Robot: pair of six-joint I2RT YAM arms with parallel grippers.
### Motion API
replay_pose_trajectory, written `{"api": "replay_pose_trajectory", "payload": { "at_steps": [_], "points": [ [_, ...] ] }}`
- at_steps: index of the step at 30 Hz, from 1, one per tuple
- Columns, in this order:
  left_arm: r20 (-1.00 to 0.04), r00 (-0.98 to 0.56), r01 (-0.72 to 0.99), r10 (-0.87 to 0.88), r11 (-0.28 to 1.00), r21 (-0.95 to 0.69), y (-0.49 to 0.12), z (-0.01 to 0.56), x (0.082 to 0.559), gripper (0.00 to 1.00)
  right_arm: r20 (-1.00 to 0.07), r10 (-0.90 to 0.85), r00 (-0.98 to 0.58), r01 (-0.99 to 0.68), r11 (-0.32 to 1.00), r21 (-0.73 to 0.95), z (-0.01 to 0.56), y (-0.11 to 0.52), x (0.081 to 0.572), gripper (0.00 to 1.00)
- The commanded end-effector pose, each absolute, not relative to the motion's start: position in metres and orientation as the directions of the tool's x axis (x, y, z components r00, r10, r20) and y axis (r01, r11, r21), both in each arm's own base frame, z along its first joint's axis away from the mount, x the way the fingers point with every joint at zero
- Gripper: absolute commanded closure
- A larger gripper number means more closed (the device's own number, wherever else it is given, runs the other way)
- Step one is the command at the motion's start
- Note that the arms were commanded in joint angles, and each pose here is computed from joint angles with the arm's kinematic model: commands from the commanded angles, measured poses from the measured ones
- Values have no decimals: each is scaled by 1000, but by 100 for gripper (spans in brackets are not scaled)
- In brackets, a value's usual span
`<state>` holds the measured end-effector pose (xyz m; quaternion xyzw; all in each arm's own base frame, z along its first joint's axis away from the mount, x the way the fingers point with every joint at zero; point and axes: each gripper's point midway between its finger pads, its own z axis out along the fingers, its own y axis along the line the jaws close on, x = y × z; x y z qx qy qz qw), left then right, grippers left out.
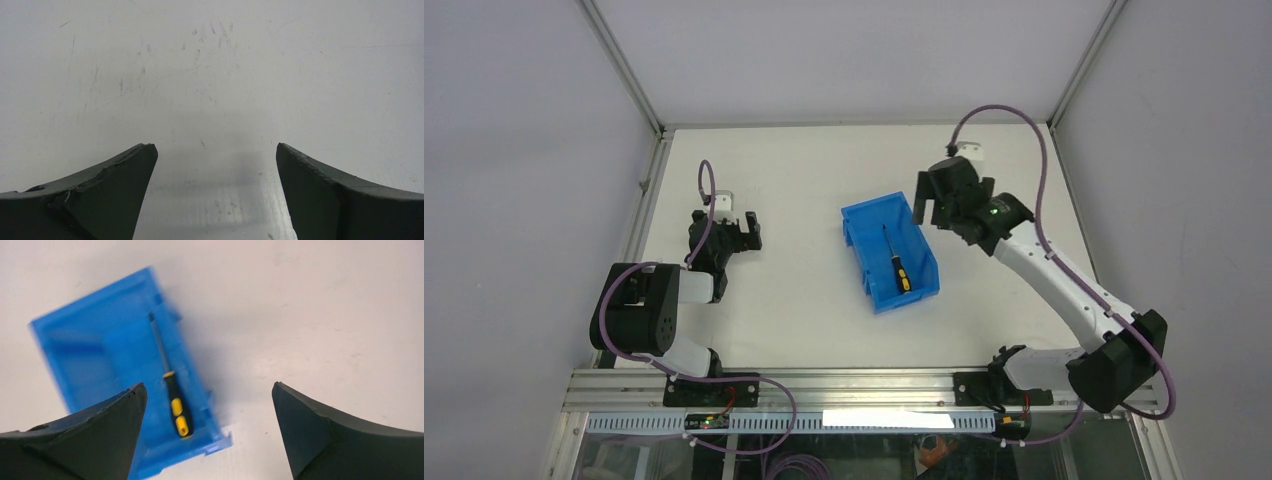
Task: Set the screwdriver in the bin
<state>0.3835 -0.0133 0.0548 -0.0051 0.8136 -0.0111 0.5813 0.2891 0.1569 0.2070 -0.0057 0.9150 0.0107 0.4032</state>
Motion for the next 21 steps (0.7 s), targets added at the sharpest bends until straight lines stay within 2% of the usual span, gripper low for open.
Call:
{"api": "replay_pose_trajectory", "payload": {
  "at_steps": [1, 5, 9, 15, 21],
  "points": [
    [-966, -254, 18, -43, 999, -49, -17, 79, 394, 1, -758, 156, -634, 174, 983, 57, 220, 91, 318, 1],
    [-967, -253, 18, -43, 999, -49, -17, 79, 394, 1, -731, 258, -632, 277, 956, 98, 202, 46, 337, 1],
    [-966, -255, 18, -42, 999, -49, -17, 79, 394, 1, -682, 297, -668, 363, 930, 49, 167, 10, 349, 1],
    [-966, -254, 18, -43, 999, -49, -17, 79, 394, 1, -642, 306, -703, 395, 918, 5, 129, -5, 353, 1],
    [-966, -255, 18, -42, 999, -49, -17, 78, 394, 1, -678, 308, -668, 385, 922, 40, 138, -3, 356, 1]
  ]
}}
